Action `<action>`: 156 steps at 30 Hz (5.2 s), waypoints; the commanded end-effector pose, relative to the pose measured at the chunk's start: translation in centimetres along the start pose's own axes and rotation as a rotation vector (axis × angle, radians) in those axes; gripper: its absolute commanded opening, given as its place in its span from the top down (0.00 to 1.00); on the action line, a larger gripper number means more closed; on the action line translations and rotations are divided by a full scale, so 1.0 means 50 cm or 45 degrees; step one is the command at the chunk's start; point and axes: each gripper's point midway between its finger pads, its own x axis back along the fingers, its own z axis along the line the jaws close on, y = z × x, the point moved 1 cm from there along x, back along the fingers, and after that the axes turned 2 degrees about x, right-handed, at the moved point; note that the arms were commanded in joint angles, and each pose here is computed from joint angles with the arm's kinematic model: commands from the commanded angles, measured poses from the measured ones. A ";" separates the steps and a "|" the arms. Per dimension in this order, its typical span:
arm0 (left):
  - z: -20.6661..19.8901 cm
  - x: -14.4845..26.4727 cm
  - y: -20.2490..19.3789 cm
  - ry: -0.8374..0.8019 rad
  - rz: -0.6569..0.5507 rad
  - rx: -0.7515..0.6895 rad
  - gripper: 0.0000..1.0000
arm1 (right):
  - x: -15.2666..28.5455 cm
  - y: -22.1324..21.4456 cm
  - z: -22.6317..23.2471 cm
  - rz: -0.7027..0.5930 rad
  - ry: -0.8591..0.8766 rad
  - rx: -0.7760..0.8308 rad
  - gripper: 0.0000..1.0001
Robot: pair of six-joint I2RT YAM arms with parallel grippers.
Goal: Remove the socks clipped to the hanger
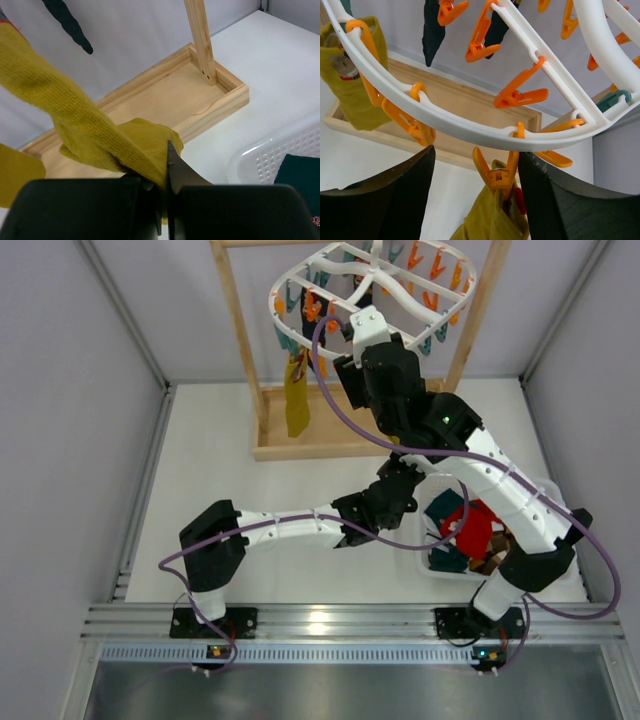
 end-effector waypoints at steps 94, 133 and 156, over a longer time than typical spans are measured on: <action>0.323 0.077 -0.201 -0.068 0.290 0.589 0.01 | 0.256 -0.175 -0.169 -0.145 0.015 -0.414 0.05; 0.235 -0.012 -0.071 -0.127 -0.047 0.505 1.00 | 0.260 -0.075 -0.119 -0.289 0.250 -0.487 0.06; 0.070 0.027 -0.022 0.066 0.031 0.191 1.00 | 0.121 0.052 -0.047 -0.128 0.195 -0.241 0.20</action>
